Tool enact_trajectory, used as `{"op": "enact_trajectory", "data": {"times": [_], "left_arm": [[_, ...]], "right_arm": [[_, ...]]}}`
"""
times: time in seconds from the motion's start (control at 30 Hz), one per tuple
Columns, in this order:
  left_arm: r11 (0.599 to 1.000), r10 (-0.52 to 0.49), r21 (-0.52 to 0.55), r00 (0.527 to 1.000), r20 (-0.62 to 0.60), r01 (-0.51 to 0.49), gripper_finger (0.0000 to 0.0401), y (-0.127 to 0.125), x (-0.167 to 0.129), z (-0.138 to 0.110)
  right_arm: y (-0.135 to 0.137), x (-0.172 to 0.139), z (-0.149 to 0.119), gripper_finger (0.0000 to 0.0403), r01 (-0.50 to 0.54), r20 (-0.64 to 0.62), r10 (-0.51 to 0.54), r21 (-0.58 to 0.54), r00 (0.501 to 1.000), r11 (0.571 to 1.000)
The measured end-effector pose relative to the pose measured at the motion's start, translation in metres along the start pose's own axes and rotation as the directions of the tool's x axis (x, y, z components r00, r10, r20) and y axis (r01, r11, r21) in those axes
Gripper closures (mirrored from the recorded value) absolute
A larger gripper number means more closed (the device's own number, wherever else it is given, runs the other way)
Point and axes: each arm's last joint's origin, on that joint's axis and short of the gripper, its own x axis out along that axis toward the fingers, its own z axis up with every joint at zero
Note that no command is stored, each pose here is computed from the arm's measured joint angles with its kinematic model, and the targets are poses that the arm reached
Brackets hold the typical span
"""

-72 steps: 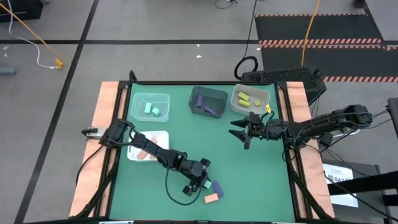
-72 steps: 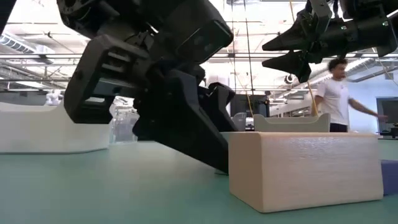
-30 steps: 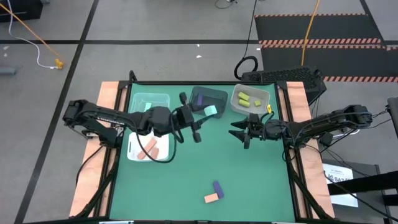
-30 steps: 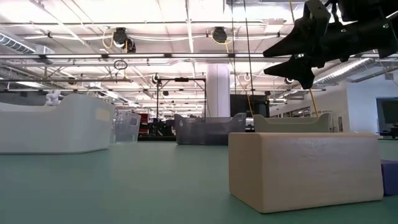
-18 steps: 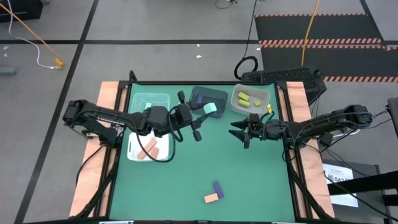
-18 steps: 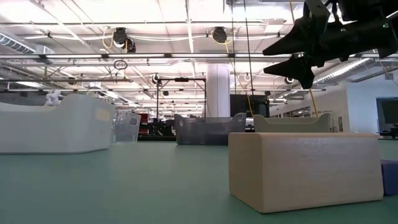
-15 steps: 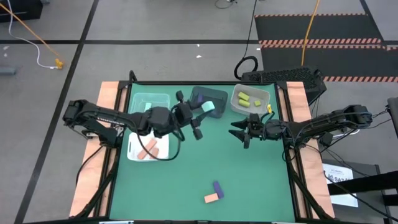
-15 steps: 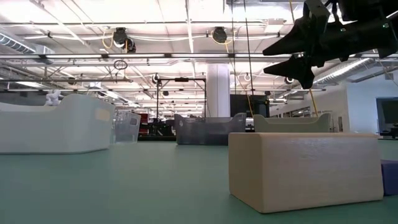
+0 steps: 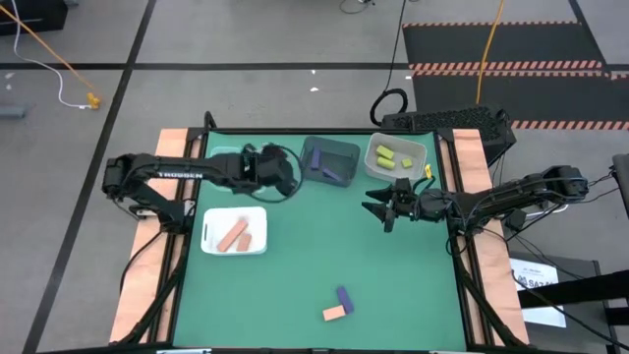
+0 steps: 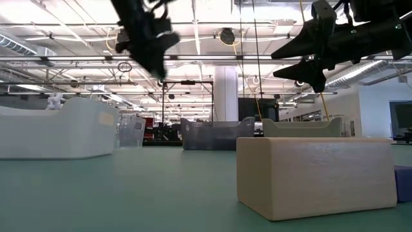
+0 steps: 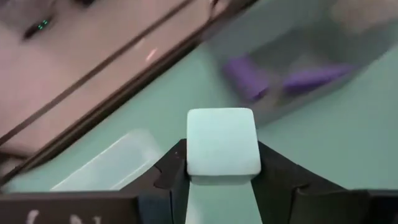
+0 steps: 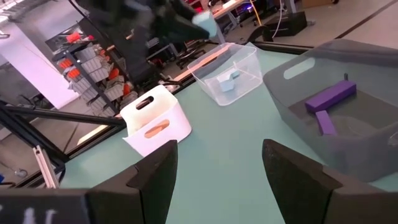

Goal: Sort & place blocks by color
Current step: Put the blue block into the transparent bin

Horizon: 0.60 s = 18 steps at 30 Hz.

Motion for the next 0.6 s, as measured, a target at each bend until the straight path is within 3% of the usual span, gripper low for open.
{"op": "enact_trajectory", "data": {"times": [0.1, 0.27, 0.47, 0.6], "left_arm": [[0.994, 0.111, 0.03, 0.985, -0.134, -0.108, 0.0269, 0.024, 0.01, -0.005], [0.984, 0.179, 0.079, 0.932, -0.314, -0.162, 0.0269, 0.06, 0.034, -0.012], [0.986, 0.142, -0.012, 0.872, -0.469, -0.167, 0.0269, 0.097, 0.07, -0.032], [0.985, 0.056, -0.107, 0.847, -0.529, -0.132, 0.0269, 0.108, 0.086, -0.049]], "right_arm": [[0.0, 0.0, 0.0, 0.0179, 0.002, 0.001, -0.002, -0.01, 1.0, 1.0], [0.0, 0.0, 0.0, 0.0179, 0.004, 0.002, -0.004, -0.025, 1.0, 1.0], [0.0, 0.0, 0.0, 0.0179, 0.004, 0.002, -0.004, -0.026, 1.0, 1.0], [0.0, 0.0, 0.0, 0.0179, 0.004, 0.002, -0.004, -0.026, 1.0, 1.0]]}}
